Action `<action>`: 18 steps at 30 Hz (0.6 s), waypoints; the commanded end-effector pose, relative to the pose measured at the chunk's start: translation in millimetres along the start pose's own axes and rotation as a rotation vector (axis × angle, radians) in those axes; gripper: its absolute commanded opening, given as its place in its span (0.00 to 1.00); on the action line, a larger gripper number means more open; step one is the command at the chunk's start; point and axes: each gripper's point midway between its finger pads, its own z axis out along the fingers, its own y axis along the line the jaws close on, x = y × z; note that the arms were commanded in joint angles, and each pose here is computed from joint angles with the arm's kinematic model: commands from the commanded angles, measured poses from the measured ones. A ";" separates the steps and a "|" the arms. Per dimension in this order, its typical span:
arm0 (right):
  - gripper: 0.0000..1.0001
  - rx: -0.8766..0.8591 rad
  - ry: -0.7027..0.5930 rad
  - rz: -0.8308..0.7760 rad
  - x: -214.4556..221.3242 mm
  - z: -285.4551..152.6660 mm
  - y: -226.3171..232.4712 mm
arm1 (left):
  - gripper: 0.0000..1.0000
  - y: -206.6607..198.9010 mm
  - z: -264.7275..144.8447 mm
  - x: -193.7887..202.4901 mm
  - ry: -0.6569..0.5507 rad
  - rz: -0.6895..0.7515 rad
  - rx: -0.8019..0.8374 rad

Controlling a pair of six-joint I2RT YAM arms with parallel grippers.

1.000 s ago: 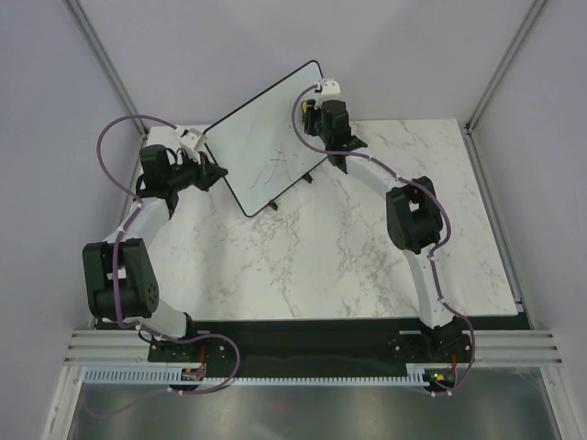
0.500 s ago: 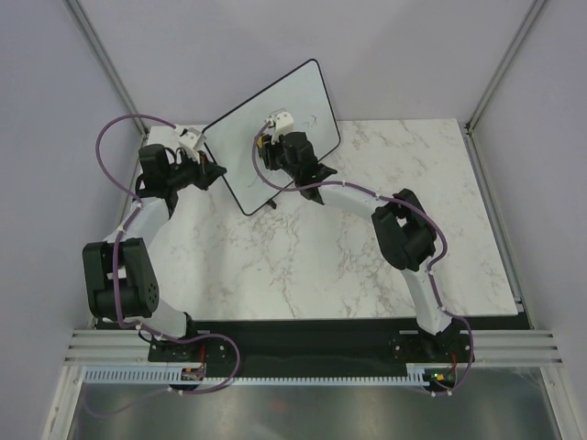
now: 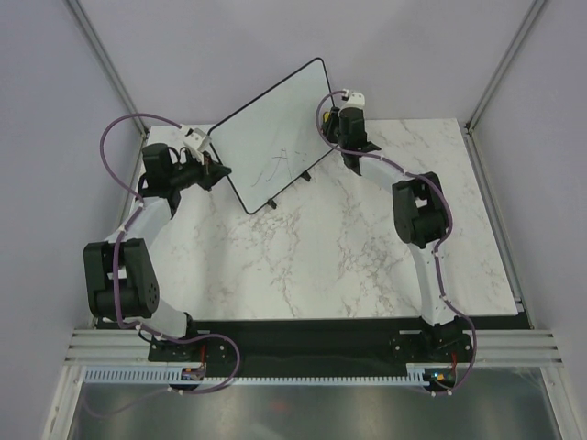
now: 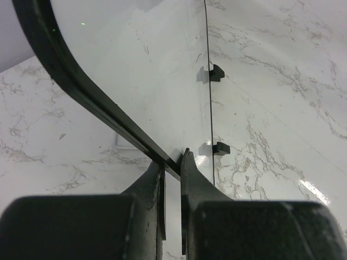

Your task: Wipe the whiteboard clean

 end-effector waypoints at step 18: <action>0.00 -0.473 -0.195 -0.031 -101.3 -57.0 215.7 | 0.02 29.2 0.6 16.7 0.066 0.304 -0.075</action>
